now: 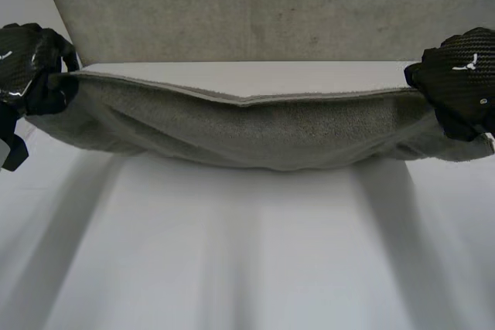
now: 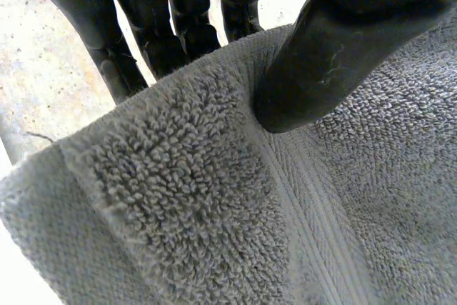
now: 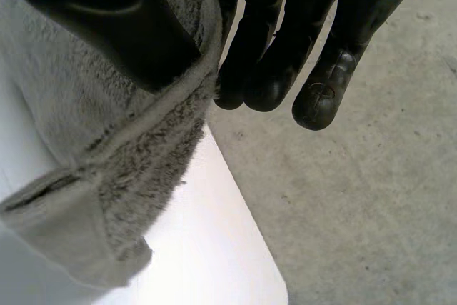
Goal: Fold the towel.
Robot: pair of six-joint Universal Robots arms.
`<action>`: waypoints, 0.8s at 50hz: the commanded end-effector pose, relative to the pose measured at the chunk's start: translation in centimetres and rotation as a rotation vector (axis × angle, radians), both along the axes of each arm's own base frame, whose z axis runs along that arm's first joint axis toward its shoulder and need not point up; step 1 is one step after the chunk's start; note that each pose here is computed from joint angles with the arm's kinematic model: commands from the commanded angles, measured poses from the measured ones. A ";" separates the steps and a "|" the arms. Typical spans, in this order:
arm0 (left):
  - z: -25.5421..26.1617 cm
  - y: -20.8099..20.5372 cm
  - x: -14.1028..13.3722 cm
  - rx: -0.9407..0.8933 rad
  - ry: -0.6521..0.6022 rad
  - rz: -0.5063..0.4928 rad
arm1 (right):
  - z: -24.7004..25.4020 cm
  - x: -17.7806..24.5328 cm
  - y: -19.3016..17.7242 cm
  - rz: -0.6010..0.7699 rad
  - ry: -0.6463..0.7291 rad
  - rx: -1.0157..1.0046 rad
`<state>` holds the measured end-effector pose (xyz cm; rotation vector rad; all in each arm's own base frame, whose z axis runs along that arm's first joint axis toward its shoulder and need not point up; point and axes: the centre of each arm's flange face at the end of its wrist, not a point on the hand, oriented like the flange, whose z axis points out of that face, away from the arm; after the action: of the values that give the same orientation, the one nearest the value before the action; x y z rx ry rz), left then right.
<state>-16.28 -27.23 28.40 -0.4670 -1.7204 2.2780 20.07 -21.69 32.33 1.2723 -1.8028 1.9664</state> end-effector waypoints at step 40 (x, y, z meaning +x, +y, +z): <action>-15.4 -14.4 -6.6 0.245 -0.238 0.028 | -19.1 7.8 -16.3 -0.022 0.105 0.121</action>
<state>-22.75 -40.79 13.24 -0.7132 -2.0894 2.0270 26.96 -37.59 14.50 1.3413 -1.9004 1.7784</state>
